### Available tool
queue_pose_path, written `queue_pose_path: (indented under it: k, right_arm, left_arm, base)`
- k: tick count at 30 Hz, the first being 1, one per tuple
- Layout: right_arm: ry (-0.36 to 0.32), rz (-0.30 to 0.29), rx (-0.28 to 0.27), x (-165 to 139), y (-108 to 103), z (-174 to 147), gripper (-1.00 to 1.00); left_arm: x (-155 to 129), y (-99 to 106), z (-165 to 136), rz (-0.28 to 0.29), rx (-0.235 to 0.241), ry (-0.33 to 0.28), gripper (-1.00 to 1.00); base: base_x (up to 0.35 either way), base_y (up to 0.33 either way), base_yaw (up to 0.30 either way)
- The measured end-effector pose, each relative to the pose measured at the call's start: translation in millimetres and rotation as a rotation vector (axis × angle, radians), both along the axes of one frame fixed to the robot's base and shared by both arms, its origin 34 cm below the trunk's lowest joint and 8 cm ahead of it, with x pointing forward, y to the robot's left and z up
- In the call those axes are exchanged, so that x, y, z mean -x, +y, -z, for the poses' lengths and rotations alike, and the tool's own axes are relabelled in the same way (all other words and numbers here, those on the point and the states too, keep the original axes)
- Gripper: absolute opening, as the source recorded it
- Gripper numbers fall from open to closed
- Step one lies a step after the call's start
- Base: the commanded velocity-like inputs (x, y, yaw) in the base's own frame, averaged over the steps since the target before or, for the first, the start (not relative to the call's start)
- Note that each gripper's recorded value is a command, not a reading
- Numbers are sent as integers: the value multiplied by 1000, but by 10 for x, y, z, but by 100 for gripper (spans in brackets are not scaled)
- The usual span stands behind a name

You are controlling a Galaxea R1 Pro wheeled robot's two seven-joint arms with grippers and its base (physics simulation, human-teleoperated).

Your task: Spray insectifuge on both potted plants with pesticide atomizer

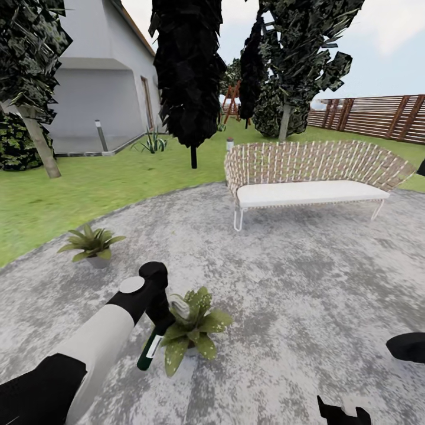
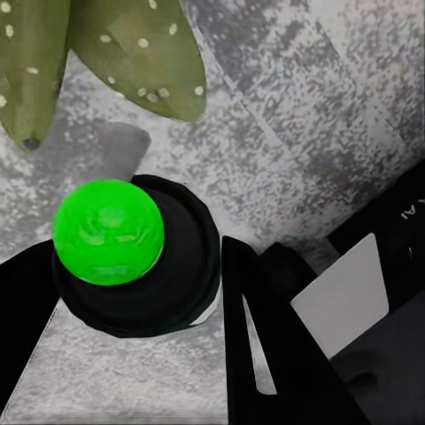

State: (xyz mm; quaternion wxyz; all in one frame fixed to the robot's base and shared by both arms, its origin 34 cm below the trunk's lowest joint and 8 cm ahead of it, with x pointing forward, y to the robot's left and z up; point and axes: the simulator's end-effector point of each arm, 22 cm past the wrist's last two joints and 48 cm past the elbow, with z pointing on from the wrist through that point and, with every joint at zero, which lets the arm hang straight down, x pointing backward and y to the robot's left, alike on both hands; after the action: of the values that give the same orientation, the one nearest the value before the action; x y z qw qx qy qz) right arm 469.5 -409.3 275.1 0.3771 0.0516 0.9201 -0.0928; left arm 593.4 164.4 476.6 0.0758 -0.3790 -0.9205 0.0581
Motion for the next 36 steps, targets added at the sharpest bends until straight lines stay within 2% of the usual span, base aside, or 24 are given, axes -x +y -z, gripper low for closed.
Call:
queue_pose_path:
  k: [6,11,15,21,36]
  right_arm:
    - [0,1,0,-1,-2,-1,100]
    - [-1,1,0,-1,-2,-3,100]
    - [0,0,0,0,-1,-1,100]
    - [0,1,0,0,-1,1,100]
    - [1,1,0,1,-1,5,100]
  left_arm:
    - [2,-33,-3,-1,10,1,-100]
    - [-12,-83,-29,-1,21,-3,-100]
    - [-2,-90,-21,1,22,-1,-100]
    - [18,-90,2,9,16,2,-100]
    - [15,-21,33,8,-3,-1,-100]
  base:
    - [53,34,0]
    - [280,1,0]
    - [248,0,0]
    - [31,0,0]
    - [-307,0,0]
